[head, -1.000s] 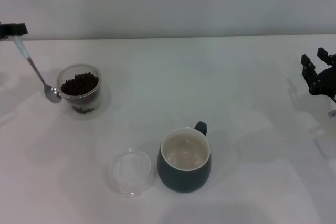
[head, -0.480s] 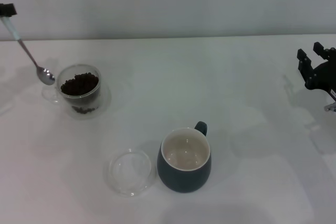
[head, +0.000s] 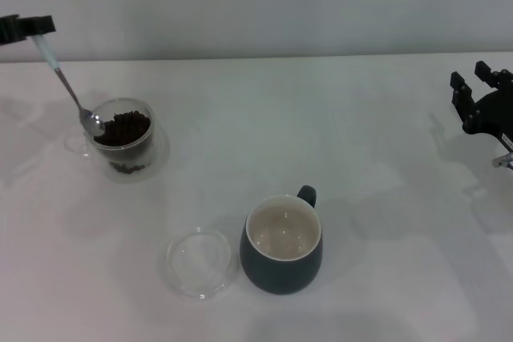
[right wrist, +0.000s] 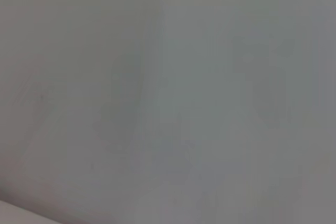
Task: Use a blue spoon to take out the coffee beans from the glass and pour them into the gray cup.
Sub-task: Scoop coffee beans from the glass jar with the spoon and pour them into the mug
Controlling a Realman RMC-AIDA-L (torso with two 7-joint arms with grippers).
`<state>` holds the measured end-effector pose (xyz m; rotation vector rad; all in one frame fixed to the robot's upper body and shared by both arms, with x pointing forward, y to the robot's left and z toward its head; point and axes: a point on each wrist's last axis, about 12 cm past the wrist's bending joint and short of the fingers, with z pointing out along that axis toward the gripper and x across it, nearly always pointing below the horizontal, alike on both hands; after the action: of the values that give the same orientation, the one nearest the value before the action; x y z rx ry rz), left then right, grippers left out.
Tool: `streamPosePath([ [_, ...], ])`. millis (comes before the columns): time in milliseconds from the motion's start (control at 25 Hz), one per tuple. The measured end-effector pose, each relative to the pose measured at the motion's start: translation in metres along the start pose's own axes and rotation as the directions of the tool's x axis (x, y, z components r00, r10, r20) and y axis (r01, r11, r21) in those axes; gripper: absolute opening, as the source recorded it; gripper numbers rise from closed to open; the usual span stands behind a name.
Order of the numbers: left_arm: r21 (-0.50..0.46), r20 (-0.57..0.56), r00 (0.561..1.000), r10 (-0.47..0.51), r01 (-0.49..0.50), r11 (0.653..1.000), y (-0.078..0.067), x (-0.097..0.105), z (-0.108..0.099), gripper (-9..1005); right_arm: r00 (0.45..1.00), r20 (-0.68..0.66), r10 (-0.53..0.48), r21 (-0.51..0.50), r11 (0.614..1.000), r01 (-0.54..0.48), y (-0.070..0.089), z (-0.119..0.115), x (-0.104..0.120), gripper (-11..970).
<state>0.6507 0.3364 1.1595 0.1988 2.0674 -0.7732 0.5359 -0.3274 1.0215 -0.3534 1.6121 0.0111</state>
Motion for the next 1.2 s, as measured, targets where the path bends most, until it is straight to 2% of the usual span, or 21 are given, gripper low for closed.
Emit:
streamPosePath([
  [400, -0.016, -0.018, 0.999, 0.045, -0.046, 0.999, -0.008, 0.017, 0.017, 136, 1.0, -0.008, -0.007, 0.006, 1.0, 0.007, 0.0, 0.001, 0.001, 387],
  [720, -0.047, -0.029, 0.999, 0.035, -0.036, 0.998, -0.007, 0.031, 0.023, 136, 1.0, -0.019, -0.004, 0.009, 1.0, 0.004, 0.0, 0.003, 0.001, 387],
  [920, -0.049, -0.026, 1.0, -0.015, 0.013, 0.999, -0.006, 0.033, 0.022, 136, 1.0, -0.03, -0.003, 0.014, 1.0, 0.004, -0.001, 0.004, 0.002, 387],
  [1200, -0.056, 0.017, 0.99, -0.138, 0.138, 0.989, 0.006, 0.041, 0.004, 136, 0.999, -0.032, -0.003, 0.012, 1.0, 0.004, -0.001, 0.005, 0.001, 387],
])
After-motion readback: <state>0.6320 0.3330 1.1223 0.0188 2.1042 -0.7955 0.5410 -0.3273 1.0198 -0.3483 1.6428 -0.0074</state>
